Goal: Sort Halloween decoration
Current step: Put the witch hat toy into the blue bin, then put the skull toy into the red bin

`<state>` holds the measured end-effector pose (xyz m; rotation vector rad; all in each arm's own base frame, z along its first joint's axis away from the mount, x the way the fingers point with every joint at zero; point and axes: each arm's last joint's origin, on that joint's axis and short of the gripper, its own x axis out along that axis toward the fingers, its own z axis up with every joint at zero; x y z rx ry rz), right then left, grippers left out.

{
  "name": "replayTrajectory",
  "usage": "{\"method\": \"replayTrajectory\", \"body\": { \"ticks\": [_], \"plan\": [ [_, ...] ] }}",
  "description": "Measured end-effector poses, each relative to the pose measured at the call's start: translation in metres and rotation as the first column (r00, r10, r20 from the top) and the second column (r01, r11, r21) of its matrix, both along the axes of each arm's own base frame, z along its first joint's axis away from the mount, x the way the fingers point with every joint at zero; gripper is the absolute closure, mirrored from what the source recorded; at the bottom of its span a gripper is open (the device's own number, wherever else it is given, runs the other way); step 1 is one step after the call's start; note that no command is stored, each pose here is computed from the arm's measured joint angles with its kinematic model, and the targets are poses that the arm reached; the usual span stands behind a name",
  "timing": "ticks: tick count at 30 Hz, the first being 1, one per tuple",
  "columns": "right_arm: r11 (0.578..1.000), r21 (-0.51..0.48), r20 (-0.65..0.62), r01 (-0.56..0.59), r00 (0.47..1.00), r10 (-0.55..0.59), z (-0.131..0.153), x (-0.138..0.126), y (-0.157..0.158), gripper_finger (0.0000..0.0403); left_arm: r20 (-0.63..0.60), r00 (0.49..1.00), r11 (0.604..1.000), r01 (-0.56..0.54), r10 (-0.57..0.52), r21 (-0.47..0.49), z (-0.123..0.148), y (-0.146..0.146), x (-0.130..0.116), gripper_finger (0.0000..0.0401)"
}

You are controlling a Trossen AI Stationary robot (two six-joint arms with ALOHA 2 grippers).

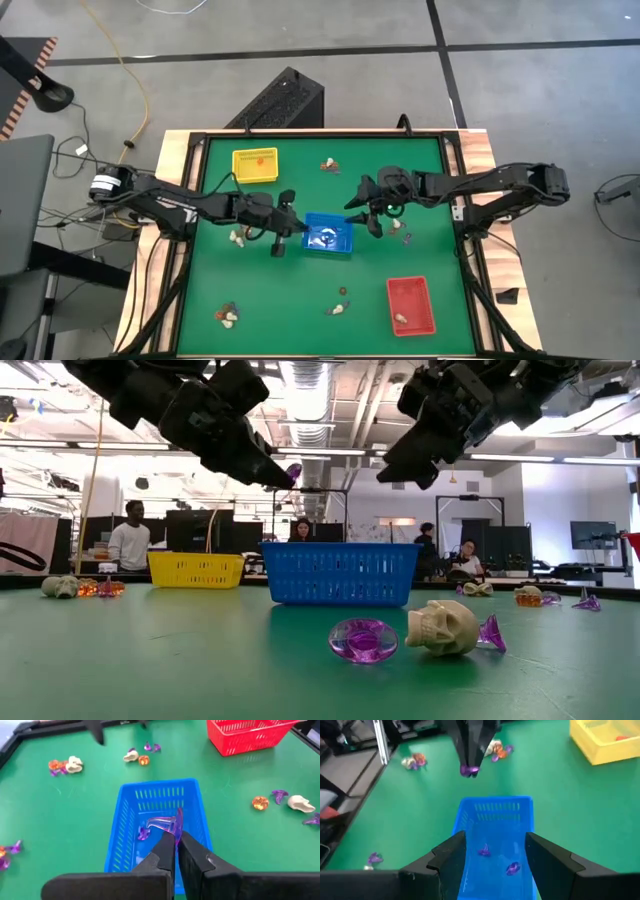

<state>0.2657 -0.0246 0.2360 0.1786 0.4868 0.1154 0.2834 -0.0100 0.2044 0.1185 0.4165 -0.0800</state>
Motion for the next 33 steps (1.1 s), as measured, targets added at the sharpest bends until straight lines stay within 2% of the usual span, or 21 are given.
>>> {"method": "replayTrajectory", "body": {
  "ticks": [6,11,17,21,25,28,29,31,33],
  "plan": [
    [0.992,-0.098,0.037,-0.083,0.996,0.087,-0.011,0.015,0.009,0.0168,0.046,0.999,0.999,-0.003,0.004,-0.032,-0.008,-0.003,0.012,0.0378],
    [0.99,-0.109,0.028,-0.089,0.995,0.092,-0.015,0.017,0.008,0.0168,-0.044,0.999,1.0,-0.012,0.011,-0.023,-0.015,-0.005,0.02,0.0324],
    [0.991,-0.109,0.026,-0.077,0.996,0.08,-0.015,0.017,0.005,0.0168,-0.074,0.997,0.999,-0.038,0.039,0.003,0.011,-0.004,0.026,0.027],
    [0.991,-0.109,0.026,-0.073,0.997,0.077,-0.015,0.016,0.004,0.0168,-0.177,0.983,0.998,-0.058,0.058,0.002,0.034,-0.003,0.02,0.0256],
    [0.991,-0.11,0.031,-0.074,0.996,0.078,-0.015,0.017,0.004,0.0168,-0.365,0.927,0.992,-0.113,0.085,-0.056,0.046,-0.007,0.003,0.0255],
    [0.991,-0.113,0.039,-0.074,0.996,0.079,-0.014,0.017,0.004,0.0168,-0.517,0.849,0.985,-0.162,0.106,-0.064,0.041,-0.011,-0.015,0.0255],
    [0.991,-0.114,0.041,-0.075,0.996,0.08,-0.014,0.017,0.004,0.0168,-0.564,0.817,0.982,-0.182,0.12,-0.055,0.038,-0.012,-0.02,0.0255],
    [0.988,-0.128,0.043,-0.081,0.995,0.087,-0.014,0.017,0.004,0.0168,-0.674,0.717,0.969,-0.246,0.178,-0.006,0.029,-0.012,-0.034,0.0255],
    [0.987,-0.135,0.044,-0.084,0.995,0.091,-0.014,0.017,0.004,0.0168,-0.73,0.638,0.947,-0.318,0.246,0.041,0.026,-0.012,-0.042,0.0255]
  ]
}}
